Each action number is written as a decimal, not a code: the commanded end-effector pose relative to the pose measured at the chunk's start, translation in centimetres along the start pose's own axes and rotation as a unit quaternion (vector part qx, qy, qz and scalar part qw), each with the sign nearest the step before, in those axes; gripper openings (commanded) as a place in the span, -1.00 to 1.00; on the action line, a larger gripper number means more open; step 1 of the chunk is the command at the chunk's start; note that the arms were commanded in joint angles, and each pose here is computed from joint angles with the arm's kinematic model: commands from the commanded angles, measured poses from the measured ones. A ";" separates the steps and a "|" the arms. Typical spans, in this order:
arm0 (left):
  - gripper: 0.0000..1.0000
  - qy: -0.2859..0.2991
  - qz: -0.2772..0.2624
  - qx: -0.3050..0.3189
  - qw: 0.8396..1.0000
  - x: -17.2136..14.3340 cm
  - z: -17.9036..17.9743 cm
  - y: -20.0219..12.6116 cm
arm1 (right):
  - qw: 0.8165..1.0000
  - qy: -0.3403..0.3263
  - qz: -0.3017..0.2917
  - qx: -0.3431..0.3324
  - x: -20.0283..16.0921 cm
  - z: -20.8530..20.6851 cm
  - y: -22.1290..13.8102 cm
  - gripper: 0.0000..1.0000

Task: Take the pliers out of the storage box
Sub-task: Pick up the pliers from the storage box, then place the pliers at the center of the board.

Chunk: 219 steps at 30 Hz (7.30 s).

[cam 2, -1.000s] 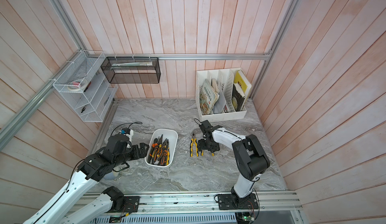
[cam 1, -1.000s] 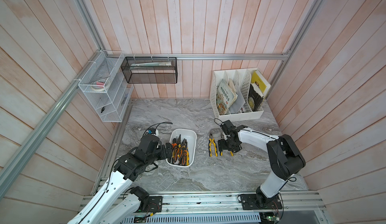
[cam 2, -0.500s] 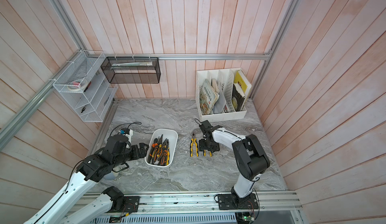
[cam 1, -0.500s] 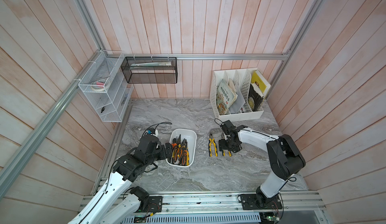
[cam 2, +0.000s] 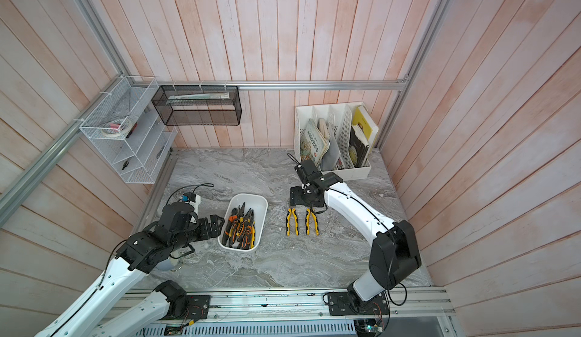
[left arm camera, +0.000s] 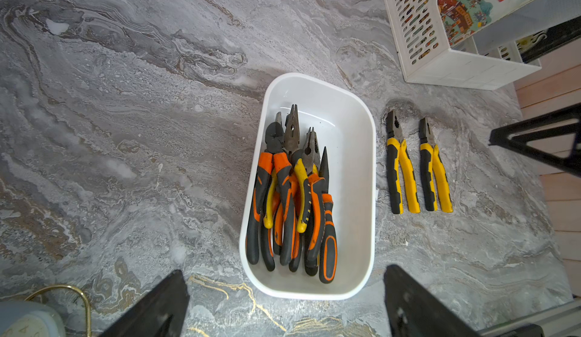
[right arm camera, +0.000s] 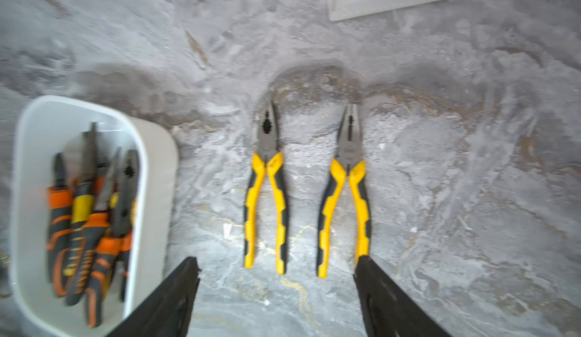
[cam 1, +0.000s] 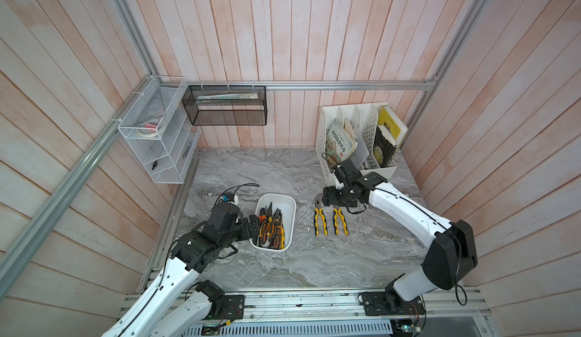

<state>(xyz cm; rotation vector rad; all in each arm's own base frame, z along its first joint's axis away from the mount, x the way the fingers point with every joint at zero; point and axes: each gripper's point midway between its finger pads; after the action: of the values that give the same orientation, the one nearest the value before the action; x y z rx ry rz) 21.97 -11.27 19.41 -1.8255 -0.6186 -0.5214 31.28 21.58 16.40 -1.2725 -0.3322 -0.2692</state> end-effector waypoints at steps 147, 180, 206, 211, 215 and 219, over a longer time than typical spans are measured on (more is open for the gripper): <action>1.00 0.004 0.003 0.008 1.000 -0.3 0.3 0.1 | 0.978 0.081 0.130 0.141 -8.9 7.0 10.5 -0.10; 1.00 0.007 0.006 0.007 1.000 -0.4 0.2 0.3 | 0.991 -0.010 0.128 -0.032 -2.8 6.5 13.8 0.19; 1.00 0.007 0.006 0.008 1.000 -0.4 0.2 0.3 | 0.990 -0.023 0.129 -0.050 -2.9 6.9 14.7 -0.61; 1.00 0.007 0.006 0.008 1.000 -0.3 0.2 0.2 | 0.991 -0.020 0.119 -0.053 -2.5 6.9 13.3 -0.08; 1.00 0.007 0.004 0.008 1.000 -0.3 0.2 0.2 | 0.995 -0.013 0.095 -0.037 -1.3 7.7 10.9 0.01; 1.00 0.006 0.004 0.009 1.000 -0.3 0.3 0.2 | 0.998 -0.005 0.062 0.005 -0.1 9.4 7.6 0.02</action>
<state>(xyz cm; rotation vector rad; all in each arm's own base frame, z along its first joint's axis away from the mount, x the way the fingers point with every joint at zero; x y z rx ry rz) 21.94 -11.37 19.15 -1.8227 -0.6054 -0.5153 33.62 32.34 8.19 -1.3423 -0.2247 -0.1027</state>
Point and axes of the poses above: each gripper's point midway between its finger pads, its own y axis out along the fingers, its own z axis along the line the jaws close on, x = y × z, and after that the axes turned 1 degree about y, right-handed
